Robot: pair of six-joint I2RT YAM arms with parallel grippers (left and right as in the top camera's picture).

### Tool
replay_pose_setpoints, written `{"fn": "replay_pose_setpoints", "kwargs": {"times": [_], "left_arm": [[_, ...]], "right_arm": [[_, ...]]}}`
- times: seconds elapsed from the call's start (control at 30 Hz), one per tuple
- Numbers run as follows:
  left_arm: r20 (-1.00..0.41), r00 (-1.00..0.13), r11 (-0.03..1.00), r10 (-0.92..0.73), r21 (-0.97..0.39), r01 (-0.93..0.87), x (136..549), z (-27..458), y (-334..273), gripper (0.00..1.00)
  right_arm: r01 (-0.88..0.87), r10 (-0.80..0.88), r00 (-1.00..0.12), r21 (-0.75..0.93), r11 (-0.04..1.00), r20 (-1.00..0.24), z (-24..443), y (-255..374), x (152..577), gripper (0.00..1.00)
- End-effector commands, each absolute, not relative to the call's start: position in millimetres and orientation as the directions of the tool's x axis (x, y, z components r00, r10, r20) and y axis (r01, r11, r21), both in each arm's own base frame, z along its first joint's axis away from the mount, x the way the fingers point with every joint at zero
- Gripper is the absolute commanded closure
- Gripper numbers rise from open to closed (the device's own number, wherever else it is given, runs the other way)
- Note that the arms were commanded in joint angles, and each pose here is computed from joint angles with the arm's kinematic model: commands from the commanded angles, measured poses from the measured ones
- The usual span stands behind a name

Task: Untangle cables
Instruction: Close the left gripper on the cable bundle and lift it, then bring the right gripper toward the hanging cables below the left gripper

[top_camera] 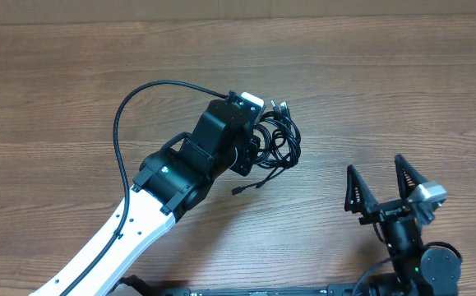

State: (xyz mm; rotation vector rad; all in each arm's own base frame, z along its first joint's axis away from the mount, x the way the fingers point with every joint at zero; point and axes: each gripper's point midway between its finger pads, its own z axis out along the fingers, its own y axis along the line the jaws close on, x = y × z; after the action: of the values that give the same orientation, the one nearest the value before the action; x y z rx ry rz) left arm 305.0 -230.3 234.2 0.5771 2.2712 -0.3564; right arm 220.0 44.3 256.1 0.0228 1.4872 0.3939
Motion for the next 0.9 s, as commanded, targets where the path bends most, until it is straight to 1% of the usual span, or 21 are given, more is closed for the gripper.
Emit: {"fn": "replay_pose_setpoints", "kwargs": {"times": [0.0,0.2,0.3,0.4,0.43,0.47,0.5,0.53,0.7,0.73,0.77,0.87], "left_arm": [[-0.772,-0.542,0.823,0.331,-0.045,0.566,302,256,-236,0.96],[-0.78,-0.501,0.793,0.376,-0.009,0.609,301,258,-239,0.96],[-0.781,-0.475,0.735,0.405,-0.03,0.677,292,258,-250,0.96],[-0.784,-0.446,0.679,0.432,-0.042,0.733,284,259,-259,0.96],[-0.786,-0.429,0.661,0.446,-0.035,0.75,282,259,-260,0.96],[-0.787,-0.41,0.642,0.461,-0.024,0.766,280,259,-262,0.96],[-0.788,-0.4,0.632,0.469,-0.018,0.775,279,259,-263,0.96],[-0.788,-0.388,0.621,0.478,-0.01,0.784,278,260,-265,0.96],[-0.803,-0.348,0.585,0.484,0.001,0.811,270,264,-279,0.96],[-0.808,-0.339,0.579,0.483,0.004,0.815,268,266,-281,0.96],[-0.818,-0.32,0.565,0.479,0.008,0.825,265,269,-288,0.96],[-0.828,-0.296,0.551,0.476,0.018,0.834,262,273,-296,0.96]], "right_arm": [[-0.256,0.308,0.04,0.288,0.923,-0.951,290,43,200,0.0],[-0.238,0.302,-0.018,0.298,0.924,-0.953,313,40,171,0.0],[-0.247,0.297,-0.054,0.301,0.921,-0.953,320,43,161,0.0],[-0.268,0.289,-0.12,0.311,0.912,-0.95,322,49,156,0.0],[-0.271,0.284,-0.155,0.317,0.909,-0.946,321,52,155,0.0],[-0.272,0.277,-0.213,0.329,0.904,-0.937,318,55,154,0.0],[-0.275,0.274,-0.236,0.334,0.902,-0.932,317,57,154,0.0],[-0.287,0.262,-0.316,0.355,0.89,-0.912,313,64,154,0.0],[-0.278,0.237,-0.49,0.408,0.87,-0.839,309,76,156,0.0],[-0.264,0.233,-0.525,0.417,0.87,-0.819,309,77,157,0.0],[-0.238,0.226,-0.585,0.431,0.87,-0.779,308,78,159,0.0],[-0.18,0.215,-0.687,0.449,0.876,-0.694,307,79,161,0.0]]}}
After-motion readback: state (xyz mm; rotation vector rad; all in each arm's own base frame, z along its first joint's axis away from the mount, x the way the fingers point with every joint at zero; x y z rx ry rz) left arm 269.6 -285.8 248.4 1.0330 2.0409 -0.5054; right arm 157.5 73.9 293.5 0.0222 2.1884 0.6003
